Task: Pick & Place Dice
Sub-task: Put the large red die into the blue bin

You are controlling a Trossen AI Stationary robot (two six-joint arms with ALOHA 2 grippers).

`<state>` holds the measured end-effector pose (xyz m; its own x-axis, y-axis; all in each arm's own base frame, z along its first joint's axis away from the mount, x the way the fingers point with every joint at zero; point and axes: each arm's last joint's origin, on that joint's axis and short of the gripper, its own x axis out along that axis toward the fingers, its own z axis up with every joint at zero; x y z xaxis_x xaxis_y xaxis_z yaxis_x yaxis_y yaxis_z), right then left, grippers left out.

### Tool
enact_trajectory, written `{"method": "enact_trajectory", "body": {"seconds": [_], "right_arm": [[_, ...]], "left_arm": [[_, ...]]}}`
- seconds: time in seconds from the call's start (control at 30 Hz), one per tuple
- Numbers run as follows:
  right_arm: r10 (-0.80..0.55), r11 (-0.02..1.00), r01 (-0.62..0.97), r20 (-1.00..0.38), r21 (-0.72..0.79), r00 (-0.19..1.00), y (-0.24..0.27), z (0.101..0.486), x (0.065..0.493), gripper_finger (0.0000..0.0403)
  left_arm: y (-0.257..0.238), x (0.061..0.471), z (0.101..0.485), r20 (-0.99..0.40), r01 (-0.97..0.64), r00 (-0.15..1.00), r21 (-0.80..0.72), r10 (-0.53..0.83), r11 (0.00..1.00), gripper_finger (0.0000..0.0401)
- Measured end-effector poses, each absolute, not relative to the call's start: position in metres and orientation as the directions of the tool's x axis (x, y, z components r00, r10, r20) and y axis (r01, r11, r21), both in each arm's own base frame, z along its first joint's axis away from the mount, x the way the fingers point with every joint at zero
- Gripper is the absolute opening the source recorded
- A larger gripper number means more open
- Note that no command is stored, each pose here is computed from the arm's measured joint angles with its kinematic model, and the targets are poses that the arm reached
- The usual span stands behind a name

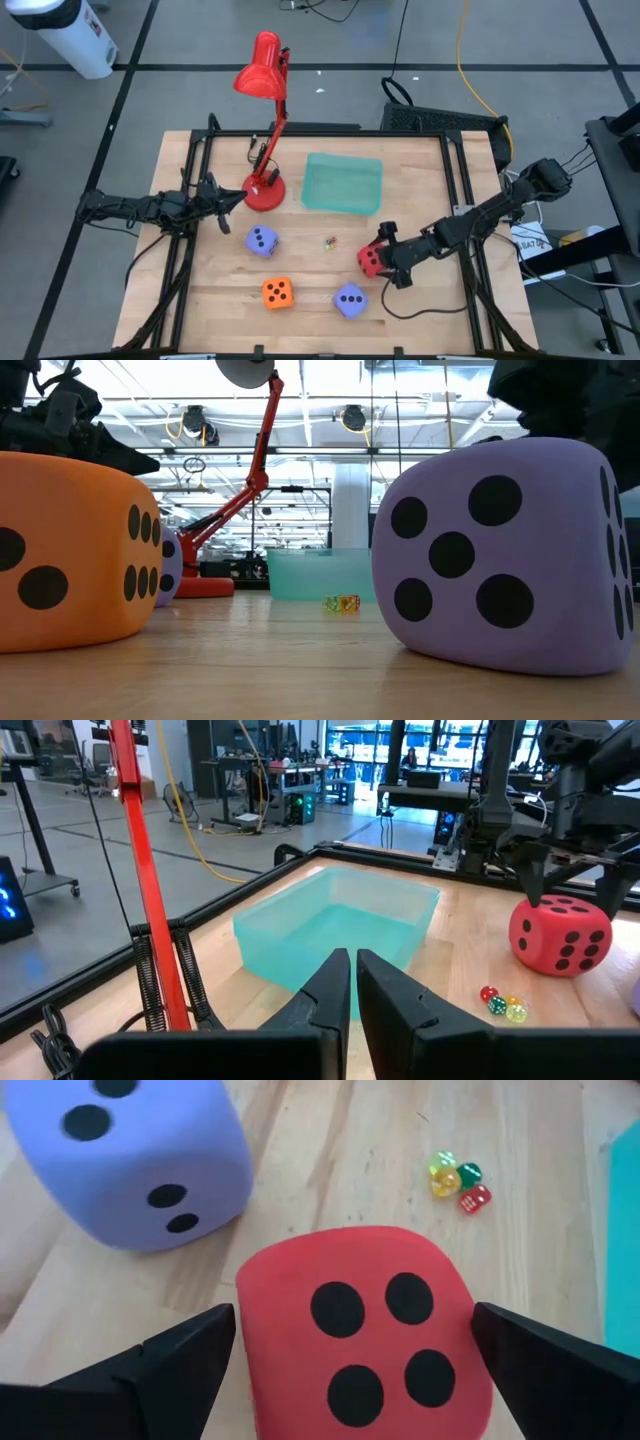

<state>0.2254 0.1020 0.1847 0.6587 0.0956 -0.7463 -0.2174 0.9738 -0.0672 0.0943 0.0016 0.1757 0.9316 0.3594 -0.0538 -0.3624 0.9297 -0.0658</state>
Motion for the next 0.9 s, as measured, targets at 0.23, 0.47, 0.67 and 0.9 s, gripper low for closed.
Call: {"method": "enact_trajectory", "body": {"seconds": [0.23, 0.47, 0.67, 0.9], "right_arm": [[0.087, 0.984, -0.173, -0.757, -0.035, 0.647, 0.100, 0.182, 0.226, 0.0400], [-0.040, 0.998, -0.005, -0.780, -0.055, 0.625, 0.111, 0.178, 0.213, 0.0400], [-0.096, 0.995, 0.094, -0.755, -0.045, 0.649, 0.119, 0.177, 0.207, 0.0400], [-0.034, 0.988, -0.081, -0.681, -0.135, 0.732, 0.129, 0.182, 0.214, 0.0400]], "left_arm": [[0.002, 0.094, 0.176, -0.054, -0.362, 0.932, -0.062, 0.359, 0.930, 0.0031], [0.002, 0.094, 0.176, -0.054, -0.362, 0.932, -0.060, 0.359, 0.930, 0.0031], [0.002, 0.094, 0.176, -0.054, -0.362, 0.932, -0.060, 0.359, 0.930, 0.0031], [0.002, 0.094, 0.176, -0.054, -0.362, 0.932, -0.060, 0.359, 0.930, 0.0031]]}}
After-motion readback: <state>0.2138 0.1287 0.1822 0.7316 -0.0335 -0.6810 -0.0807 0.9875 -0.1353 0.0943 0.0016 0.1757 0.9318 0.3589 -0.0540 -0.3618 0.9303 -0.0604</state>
